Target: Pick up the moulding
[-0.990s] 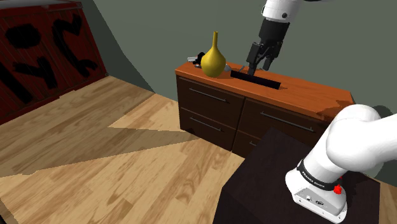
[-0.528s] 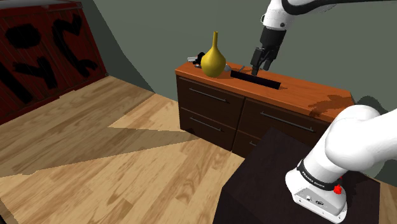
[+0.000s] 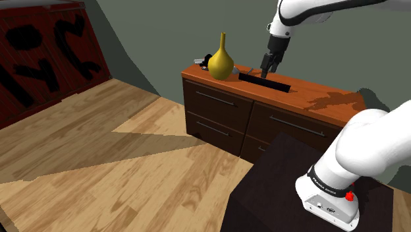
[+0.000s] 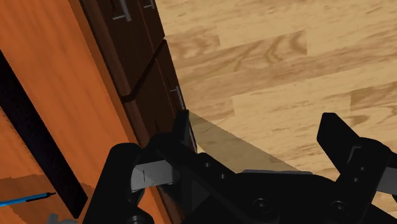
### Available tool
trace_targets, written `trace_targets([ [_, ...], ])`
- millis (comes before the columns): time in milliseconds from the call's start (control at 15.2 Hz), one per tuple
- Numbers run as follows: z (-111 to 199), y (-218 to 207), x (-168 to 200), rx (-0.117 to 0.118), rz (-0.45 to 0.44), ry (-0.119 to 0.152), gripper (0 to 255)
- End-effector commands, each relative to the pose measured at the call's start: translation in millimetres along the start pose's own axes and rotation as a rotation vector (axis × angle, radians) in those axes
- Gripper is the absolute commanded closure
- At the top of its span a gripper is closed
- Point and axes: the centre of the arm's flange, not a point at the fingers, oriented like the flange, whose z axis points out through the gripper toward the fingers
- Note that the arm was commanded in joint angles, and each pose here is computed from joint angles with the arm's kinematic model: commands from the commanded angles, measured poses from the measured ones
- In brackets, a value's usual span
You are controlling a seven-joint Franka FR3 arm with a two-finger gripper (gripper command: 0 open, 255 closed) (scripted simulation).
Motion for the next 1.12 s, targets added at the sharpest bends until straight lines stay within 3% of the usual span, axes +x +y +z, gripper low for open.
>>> trace_targets([
  [0,9,23,9,-0.005,-0.019,-0.003,0],
  [1056,81,194,102,-0.038,-0.156,-0.031,0],
])
